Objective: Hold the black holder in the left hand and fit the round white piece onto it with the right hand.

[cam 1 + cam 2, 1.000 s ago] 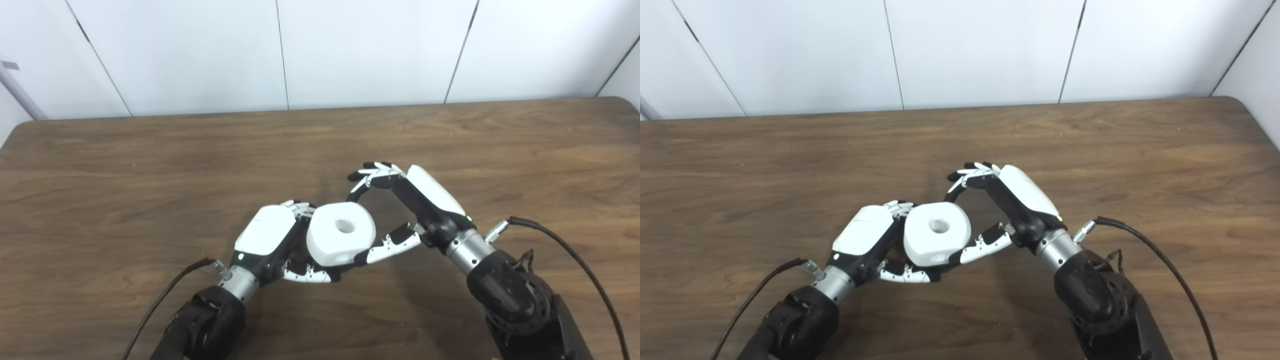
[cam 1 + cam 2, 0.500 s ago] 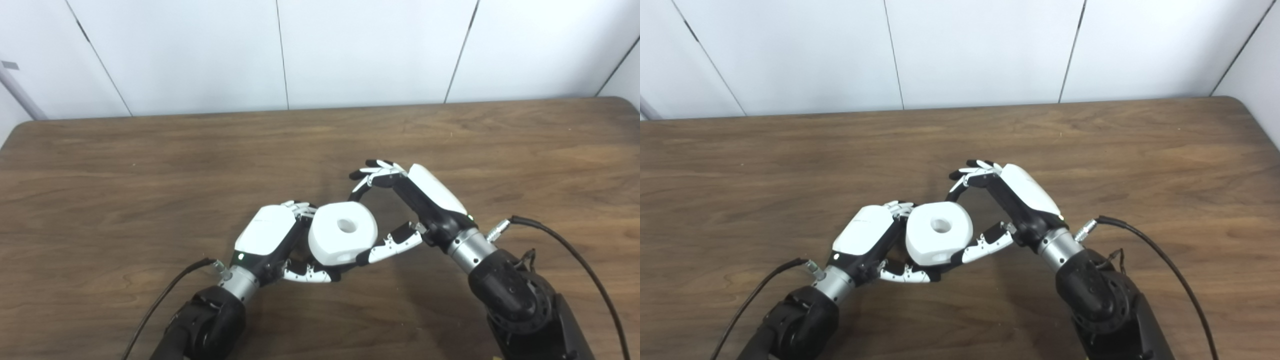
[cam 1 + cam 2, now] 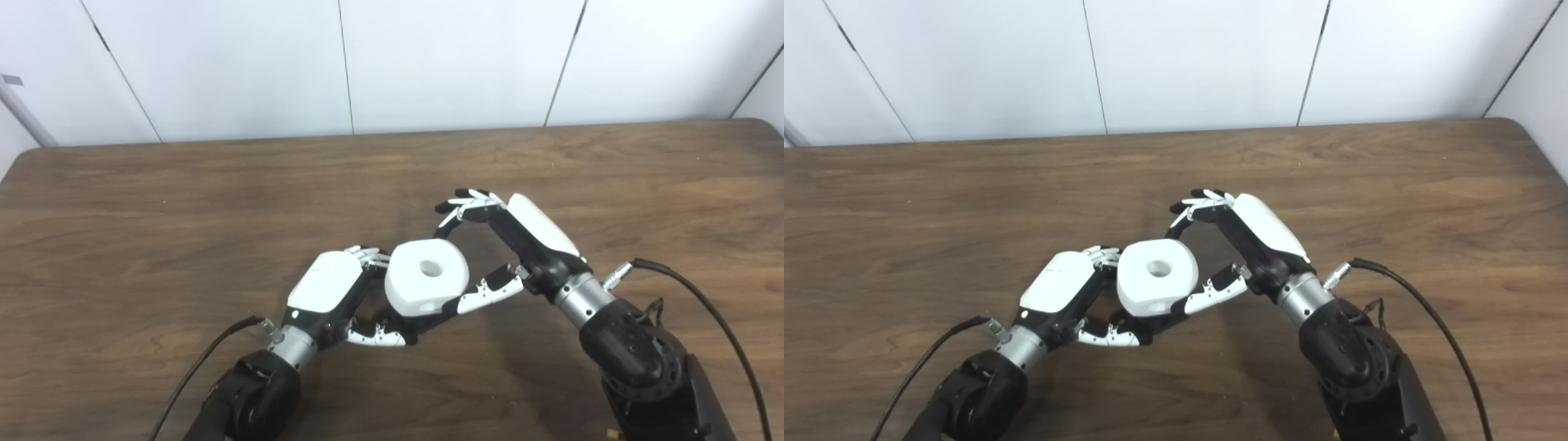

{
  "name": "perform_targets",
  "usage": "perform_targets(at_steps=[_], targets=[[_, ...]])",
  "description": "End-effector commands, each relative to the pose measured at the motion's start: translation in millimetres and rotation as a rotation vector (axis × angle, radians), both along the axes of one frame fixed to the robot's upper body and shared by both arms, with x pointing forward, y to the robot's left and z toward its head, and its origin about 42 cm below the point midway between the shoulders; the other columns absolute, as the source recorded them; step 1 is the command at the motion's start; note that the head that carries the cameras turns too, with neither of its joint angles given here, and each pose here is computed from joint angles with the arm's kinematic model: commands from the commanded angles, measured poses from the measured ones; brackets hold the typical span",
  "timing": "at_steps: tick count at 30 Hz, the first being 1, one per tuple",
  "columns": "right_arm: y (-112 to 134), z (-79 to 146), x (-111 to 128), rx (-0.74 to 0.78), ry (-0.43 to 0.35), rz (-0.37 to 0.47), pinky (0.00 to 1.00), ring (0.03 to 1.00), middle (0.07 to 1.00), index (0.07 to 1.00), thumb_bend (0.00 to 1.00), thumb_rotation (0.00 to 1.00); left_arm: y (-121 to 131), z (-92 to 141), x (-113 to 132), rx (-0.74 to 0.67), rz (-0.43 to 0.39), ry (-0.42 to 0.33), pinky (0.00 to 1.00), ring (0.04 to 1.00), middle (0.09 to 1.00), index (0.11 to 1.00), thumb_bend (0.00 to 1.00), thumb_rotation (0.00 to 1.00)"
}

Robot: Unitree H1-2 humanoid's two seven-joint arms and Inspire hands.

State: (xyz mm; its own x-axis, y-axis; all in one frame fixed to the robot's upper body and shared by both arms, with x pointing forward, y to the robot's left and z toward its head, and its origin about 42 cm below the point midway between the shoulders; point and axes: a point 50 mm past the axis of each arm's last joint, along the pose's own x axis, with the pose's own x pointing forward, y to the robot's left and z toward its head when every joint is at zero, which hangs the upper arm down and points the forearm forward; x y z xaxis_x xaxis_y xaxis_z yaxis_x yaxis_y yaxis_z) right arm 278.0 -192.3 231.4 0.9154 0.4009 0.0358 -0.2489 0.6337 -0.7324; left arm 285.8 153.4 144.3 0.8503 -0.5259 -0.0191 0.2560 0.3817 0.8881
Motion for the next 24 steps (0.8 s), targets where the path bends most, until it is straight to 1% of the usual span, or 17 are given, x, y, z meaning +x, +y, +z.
perform_targets(at_steps=[1, 24], targets=[[0.3, 24.5, 1.4, 0.004, -0.100, 0.013, 1.00, 0.937, 0.813, 0.482, 0.52, 0.13, 1.3, -14.3, -1.9, 0.046, -0.014, 0.068, 0.90, 0.846, 0.770, 0.483, 0.52, 0.05], [3.6, 21.6, -0.5, -0.012, -0.078, 0.043, 1.00, 0.939, 0.807, 0.482, 0.52, 0.13, 2.3, -12.1, 1.9, 0.045, -0.010, 0.064, 0.91, 0.844, 0.771, 0.483, 0.52, 0.05]])
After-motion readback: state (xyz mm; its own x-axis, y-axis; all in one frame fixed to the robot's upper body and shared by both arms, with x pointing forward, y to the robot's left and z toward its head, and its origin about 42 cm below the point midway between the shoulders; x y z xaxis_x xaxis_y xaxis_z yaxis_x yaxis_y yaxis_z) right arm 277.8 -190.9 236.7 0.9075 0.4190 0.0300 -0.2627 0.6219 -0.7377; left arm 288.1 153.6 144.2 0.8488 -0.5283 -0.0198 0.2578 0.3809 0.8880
